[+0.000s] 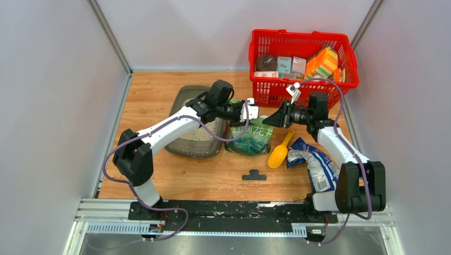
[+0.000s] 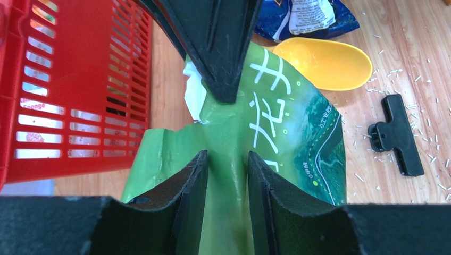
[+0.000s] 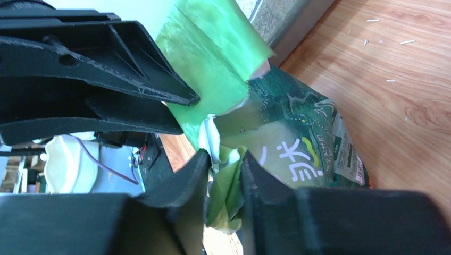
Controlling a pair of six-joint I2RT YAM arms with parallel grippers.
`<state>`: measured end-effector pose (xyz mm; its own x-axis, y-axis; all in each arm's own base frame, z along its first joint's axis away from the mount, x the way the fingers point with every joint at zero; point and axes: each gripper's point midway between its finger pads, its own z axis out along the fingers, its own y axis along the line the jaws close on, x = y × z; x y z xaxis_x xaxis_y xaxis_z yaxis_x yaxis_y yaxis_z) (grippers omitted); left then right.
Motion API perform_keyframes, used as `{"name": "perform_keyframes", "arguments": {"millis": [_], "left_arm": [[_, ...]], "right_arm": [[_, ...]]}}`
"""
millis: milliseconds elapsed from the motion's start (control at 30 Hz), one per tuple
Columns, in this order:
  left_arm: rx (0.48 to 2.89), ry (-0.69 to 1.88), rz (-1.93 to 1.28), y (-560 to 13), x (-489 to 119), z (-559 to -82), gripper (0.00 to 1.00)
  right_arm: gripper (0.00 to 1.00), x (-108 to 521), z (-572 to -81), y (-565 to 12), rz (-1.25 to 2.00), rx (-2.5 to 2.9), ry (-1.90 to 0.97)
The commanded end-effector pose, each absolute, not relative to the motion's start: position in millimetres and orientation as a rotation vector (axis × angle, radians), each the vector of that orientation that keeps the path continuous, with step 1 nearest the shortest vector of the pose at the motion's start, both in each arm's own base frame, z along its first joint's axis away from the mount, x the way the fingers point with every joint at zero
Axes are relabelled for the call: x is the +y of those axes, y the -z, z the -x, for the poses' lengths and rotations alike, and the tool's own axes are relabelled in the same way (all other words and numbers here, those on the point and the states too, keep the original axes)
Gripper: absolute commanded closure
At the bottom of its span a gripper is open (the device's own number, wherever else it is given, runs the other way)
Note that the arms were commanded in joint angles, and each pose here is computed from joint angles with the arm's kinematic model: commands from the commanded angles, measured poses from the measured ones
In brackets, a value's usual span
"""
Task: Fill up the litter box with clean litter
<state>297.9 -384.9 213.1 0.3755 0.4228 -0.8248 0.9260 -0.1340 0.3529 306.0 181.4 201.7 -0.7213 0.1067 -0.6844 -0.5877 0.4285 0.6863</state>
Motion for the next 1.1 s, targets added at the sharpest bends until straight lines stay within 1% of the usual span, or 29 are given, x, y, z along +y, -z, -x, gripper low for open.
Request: {"name": "perform_keyframes", "arguments": {"millis": [0,67,100,200,267,333,367,400,433,467,500,533,600,733,867,933,967,1000,1033,1067], "left_arm": [[1.154,0.663,-1.698,-233.7,-380.7,-294.5,0.58],[1.157,0.659,-1.703,-231.2,-379.2,-293.8,0.58],[1.155,0.652,-1.711,-228.3,-378.3,-293.8,0.59],[1.178,0.621,-1.741,-217.3,-371.6,-293.5,0.63],[1.190,0.578,-1.741,-213.0,-367.4,-297.6,0.65],[1.193,0.553,-1.755,-208.1,-361.7,-295.9,0.67],[1.194,0.526,-1.763,-205.4,-358.9,-297.8,0.68],[1.201,0.520,-1.770,-200.6,-356.3,-296.0,0.71],[1.204,0.509,-1.771,-200.1,-354.3,-296.7,0.72],[1.218,0.495,-1.769,-198.2,-352.0,-297.9,0.73],[1.226,0.491,-1.767,-197.3,-349.8,-297.6,0.75],[1.233,0.496,-1.759,-197.5,-349.7,-297.2,0.76],[1.243,0.494,-1.749,-197.2,-348.8,-297.3,0.76],[1.264,0.495,-1.723,-198.2,-349.3,-299.6,0.76],[1.278,0.472,-1.703,-200.9,-348.3,-304.2,0.76],[1.279,0.473,-1.691,-204.0,-349.2,-305.2,0.76],[1.279,0.474,-1.689,-204.7,-349.6,-305.7,0.76],[1.277,0.477,-1.688,-205.0,-350.4,-305.6,0.76],[1.278,0.480,-1.687,-205.0,-350.5,-305.4,0.76],[1.275,0.484,-1.687,-206.2,-351.2,-304.2,0.76]], "right_arm": [[0.77,183.8,-312.1,-207.4,0.310,1.997,-1.359],[0.84,185.2,-313.0,-210.3,0.246,2.012,-1.399],[0.91,185.0,-315.8,-212.2,0.216,2.021,-1.410],[1.00,184.1,-325.0,-216.3,0.048,2.099,-1.473],[1.00,186.9,-323.7,-222.2,-0.043,2.135,-1.573],[1.00,189.6,-323.4,-227.5,-0.038,2.146,-1.646],[0.98,190.5,-320.1,-224.0,-0.067,2.190,-1.673],[0.95,190.1,-320.4,-225.2,-0.056,2.195,-1.684],[0.90,191.6,-321.3,-227.5,-0.032,2.198,-1.718],[0.68,191.5,-321.1,-228.7,-0.031,2.208,-1.731],[0.60,191.8,-321.5,-227.8,-0.004,2.210,-1.725],[0.56,191.6,-324.5,-227.8,-0.012,2.219,-1.718],[0.53,193.4,-326.2,-227.7,-0.007,2.216,-1.708],[0.54,196.9,-326.7,-223.3,-0.016,2.226,-1.688],[0.48,195.0,-318.1,-221.2,0.022,2.238,-1.656],[0.47,193.8,-312.9,-219.2,0.035,2.244,-1.629],[0.48,193.2,-311.6,-217.9,0.034,2.246,-1.618],[0.53,192.7,-308.7,-213.2,0.024,2.257,-1.608],[0.62,192.4,-308.0,-213.7,0.026,2.249,-1.599],[0.75,192.2,-307.5,-213.9,0.015,2.250,-1.598]]}}
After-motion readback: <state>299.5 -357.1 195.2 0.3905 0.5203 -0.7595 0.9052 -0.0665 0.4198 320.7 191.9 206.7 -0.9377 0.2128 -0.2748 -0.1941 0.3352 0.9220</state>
